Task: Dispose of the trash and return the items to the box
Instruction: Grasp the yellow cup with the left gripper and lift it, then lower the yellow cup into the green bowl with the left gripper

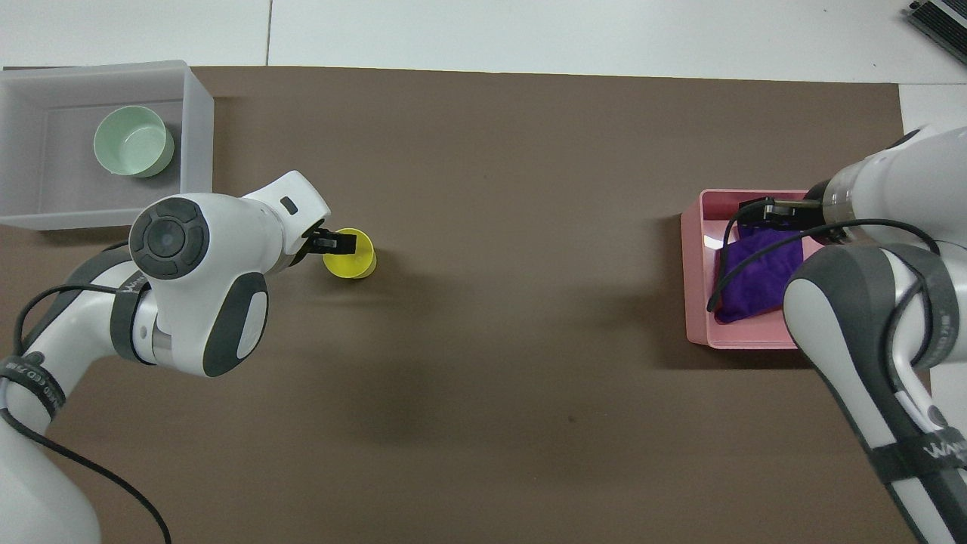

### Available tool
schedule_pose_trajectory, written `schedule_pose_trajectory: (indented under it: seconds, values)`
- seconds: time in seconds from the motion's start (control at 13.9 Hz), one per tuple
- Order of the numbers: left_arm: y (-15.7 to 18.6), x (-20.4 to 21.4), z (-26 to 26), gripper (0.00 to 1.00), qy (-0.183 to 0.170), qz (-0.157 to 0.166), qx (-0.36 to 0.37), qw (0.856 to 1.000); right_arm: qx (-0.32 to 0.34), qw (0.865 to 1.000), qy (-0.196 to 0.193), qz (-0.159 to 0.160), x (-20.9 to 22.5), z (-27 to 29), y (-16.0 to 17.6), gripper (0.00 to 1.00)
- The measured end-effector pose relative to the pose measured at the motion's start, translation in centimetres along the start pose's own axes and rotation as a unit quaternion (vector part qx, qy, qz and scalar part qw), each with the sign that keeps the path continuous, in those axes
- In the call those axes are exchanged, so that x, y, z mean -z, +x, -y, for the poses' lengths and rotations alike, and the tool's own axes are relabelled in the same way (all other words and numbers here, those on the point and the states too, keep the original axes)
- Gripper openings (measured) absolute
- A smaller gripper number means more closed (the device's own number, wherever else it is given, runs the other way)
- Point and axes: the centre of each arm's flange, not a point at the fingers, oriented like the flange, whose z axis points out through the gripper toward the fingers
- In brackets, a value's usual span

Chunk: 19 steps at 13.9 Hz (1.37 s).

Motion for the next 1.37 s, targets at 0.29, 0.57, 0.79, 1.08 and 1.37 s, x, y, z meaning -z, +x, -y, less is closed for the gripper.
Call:
schedule_pose_trajectory:
  seconds: [0.29, 0.57, 0.79, 1.08, 1.37]
  values:
    - [-0.6, -1.4, -0.5, 0.50, -0.001, 0.000, 0.002, 1.000, -0.016, 1.000, 0.000, -0.004, 8.2, -2.0, -1.8, 1.00]
    - [-0.6, -1.0, -1.0, 0.03, -0.002, -0.003, 0.016, 1.000, -0.001, 1.000, 0.001, 0.020, 13.5, -4.3, -3.5, 1.00]
    - [0.8, 1.3, 0.2, 0.03, 0.000, -0.014, 0.031, 0.999, 0.015, 0.999, 0.000, 0.029, 16.0, -5.5, -3.8, 1.00]
    - [5.7, 7.5, 7.8, 0.03, 0.013, -0.055, 0.094, 0.994, 0.017, 0.999, 0.000, 0.036, 15.9, -5.6, -3.8, 1.00]
    - [8.3, 9.9, 17.7, 0.03, 0.036, -0.090, 0.156, 0.983, 0.018, 0.999, 0.000, 0.041, 15.6, -5.5, -3.8, 1.00]
